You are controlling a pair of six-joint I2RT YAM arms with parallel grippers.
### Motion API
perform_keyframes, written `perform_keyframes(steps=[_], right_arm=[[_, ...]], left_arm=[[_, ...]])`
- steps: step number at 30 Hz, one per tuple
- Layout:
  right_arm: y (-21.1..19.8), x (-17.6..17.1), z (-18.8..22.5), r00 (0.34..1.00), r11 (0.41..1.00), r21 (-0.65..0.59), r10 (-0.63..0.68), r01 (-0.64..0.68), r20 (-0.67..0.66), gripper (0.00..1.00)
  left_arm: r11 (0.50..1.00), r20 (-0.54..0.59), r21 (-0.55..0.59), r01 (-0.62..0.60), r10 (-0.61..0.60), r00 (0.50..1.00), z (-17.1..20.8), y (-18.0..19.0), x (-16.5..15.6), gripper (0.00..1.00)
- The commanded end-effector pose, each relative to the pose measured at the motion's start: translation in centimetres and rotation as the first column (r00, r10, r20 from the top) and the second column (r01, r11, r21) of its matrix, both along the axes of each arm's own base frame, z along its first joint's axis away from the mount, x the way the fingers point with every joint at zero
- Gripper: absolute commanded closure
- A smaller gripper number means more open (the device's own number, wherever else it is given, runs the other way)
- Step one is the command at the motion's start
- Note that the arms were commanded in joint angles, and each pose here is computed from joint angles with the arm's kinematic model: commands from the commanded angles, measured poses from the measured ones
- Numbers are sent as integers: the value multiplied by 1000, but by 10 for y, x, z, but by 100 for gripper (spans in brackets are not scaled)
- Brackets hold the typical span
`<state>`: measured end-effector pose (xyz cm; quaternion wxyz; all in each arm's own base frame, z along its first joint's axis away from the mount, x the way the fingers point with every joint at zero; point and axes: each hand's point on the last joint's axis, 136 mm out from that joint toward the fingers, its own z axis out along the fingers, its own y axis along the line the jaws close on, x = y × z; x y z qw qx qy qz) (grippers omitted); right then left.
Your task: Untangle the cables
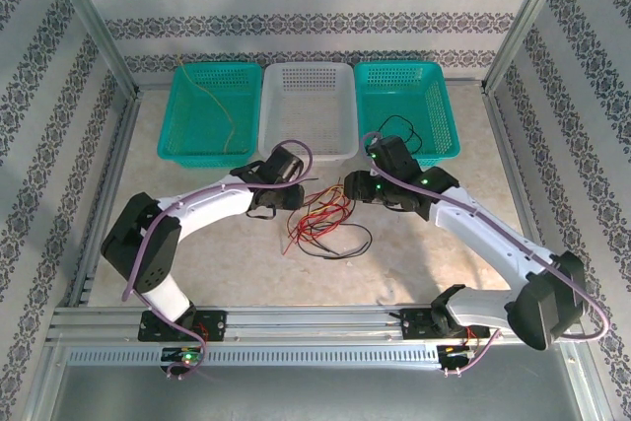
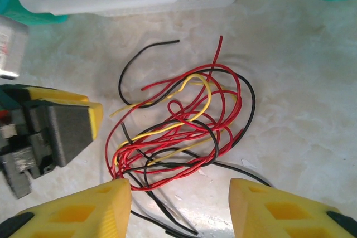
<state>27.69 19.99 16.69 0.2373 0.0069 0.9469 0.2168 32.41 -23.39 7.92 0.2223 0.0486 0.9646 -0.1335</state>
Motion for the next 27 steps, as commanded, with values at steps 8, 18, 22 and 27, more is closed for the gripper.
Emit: perform_keyframes(steps=[8,18,22,27], right_arm=[[29,-5,-37,995,997,-66,43,-49,-91,52],[23,-9,-32,995,997,-64,32,-38,-90,52],[18,-9,-31,996,998,-59,17,-22,-86,51],[25,-7,-31,995,999,-27,23,-25,-95,51]], left_arm=[[974,-16,-222,42,-47,999,14,-32,-13,52],[977,-54,-195,83,-95,994,-10,-57,-1,64],[974,-45,-189,122,-133,990,-10,-64,-7,77],[971,13,-182,153,-153,988,20,-60,-14,98]])
